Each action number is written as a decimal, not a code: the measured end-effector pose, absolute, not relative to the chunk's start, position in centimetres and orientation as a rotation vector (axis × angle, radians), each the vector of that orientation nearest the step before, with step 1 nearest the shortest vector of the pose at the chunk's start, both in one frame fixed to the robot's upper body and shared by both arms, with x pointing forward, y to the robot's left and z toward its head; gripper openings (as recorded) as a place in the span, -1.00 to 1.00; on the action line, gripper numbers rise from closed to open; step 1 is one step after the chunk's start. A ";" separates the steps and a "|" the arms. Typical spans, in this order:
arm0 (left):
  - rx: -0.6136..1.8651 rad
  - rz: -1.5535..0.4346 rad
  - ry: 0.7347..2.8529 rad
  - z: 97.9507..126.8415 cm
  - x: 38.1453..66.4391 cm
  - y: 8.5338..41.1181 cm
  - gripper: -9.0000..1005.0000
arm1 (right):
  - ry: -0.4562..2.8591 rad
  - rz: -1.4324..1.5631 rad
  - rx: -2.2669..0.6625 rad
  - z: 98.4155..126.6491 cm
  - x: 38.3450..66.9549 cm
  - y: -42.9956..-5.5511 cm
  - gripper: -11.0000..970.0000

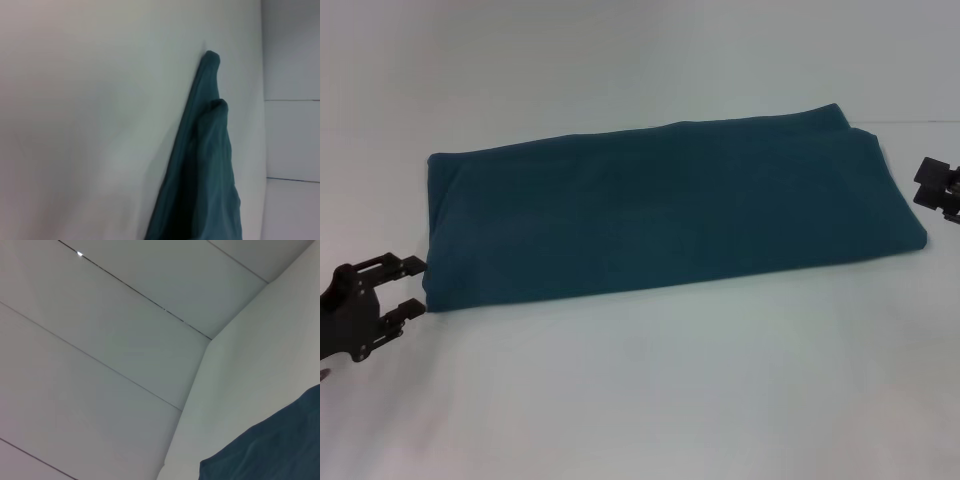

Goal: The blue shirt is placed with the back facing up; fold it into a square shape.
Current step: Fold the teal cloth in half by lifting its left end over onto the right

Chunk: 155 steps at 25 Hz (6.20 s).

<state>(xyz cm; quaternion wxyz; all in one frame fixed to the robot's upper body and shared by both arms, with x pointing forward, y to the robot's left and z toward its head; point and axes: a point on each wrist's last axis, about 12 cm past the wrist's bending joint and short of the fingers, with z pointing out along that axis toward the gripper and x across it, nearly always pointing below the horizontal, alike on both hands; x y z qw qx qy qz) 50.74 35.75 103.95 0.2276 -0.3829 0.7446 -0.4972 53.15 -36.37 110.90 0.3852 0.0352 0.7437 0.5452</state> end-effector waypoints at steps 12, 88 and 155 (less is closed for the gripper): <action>-1.096 -1.326 2.070 102.9 50.6 35.3 0.18 | 1.899 1.378 0.113 110.6 53.0 -36.5 0.43; -0.961 -1.372 2.039 104.1 55.3 31.4 0.17 | 1.894 1.387 0.141 109.9 52.4 -36.6 0.42; -1.001 -1.304 2.098 102.3 53.8 31.6 0.16 | 1.894 1.367 0.169 109.5 52.3 -36.8 0.42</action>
